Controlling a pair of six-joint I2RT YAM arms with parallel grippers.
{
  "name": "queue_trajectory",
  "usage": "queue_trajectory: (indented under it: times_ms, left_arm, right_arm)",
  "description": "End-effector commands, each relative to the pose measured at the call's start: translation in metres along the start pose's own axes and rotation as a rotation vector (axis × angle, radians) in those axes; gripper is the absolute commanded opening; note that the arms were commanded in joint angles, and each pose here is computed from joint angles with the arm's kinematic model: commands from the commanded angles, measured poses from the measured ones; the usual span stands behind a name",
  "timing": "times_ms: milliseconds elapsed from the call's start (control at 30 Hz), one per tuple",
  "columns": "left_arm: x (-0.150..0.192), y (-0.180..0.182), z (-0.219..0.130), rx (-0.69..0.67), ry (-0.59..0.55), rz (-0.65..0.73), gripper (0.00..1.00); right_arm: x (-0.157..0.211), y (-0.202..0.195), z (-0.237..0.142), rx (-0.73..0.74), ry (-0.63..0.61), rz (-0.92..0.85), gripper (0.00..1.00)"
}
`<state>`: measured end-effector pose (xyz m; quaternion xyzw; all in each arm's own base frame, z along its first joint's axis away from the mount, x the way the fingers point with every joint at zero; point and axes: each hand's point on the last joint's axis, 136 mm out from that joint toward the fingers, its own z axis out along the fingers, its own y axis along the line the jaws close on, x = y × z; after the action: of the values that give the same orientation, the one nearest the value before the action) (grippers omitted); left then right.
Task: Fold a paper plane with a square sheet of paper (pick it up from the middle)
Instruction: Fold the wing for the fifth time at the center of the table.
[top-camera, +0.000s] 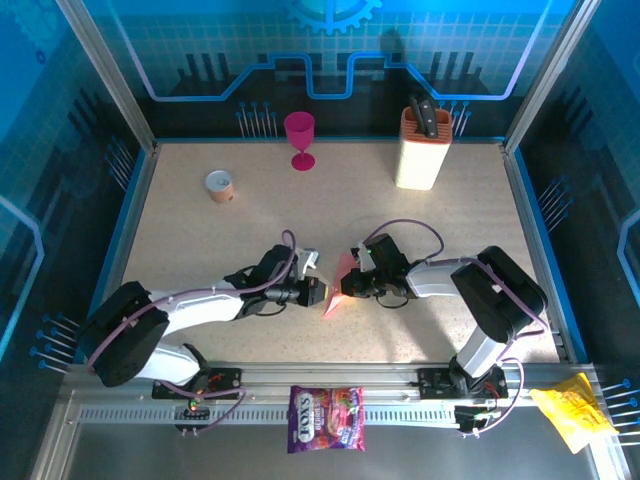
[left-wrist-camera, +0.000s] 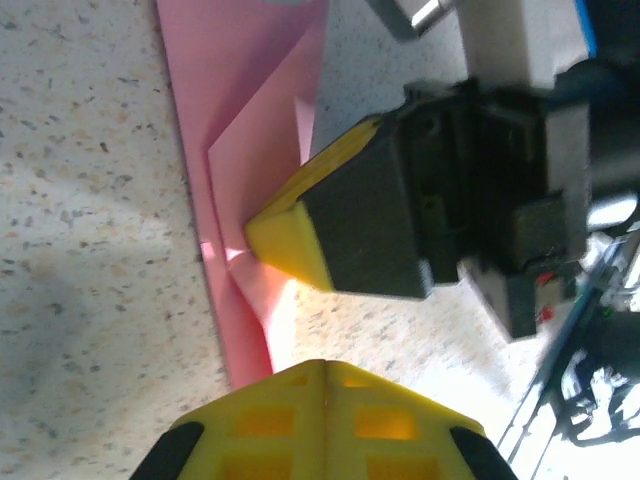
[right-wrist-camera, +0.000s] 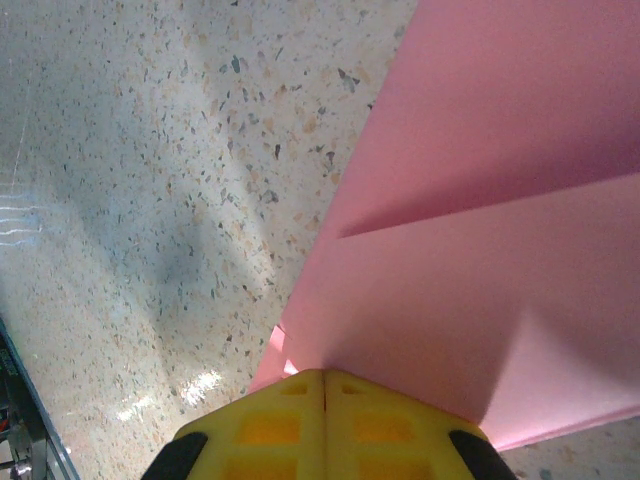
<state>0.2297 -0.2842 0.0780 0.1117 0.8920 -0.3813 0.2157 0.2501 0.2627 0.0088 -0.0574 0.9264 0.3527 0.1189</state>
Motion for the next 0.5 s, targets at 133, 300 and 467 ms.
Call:
queue_trajectory:
  times_ms: [133, 300, 467]
  left_arm:
    - [0.004, -0.012, 0.02, 0.04, 0.097, 0.054, 0.0]
    - [0.006, -0.015, 0.034, 0.049, 0.125, 0.072, 0.0]
    - [0.01, -0.009, 0.043, 0.04, 0.136, 0.067, 0.0]
  right_arm:
    - [0.046, -0.075, 0.005, 0.274, 0.106, 0.112, 0.0]
    - [0.048, -0.077, 0.006, 0.28, 0.11, 0.117, 0.0]
    - [0.048, -0.077, 0.007, 0.281, 0.111, 0.123, 0.0]
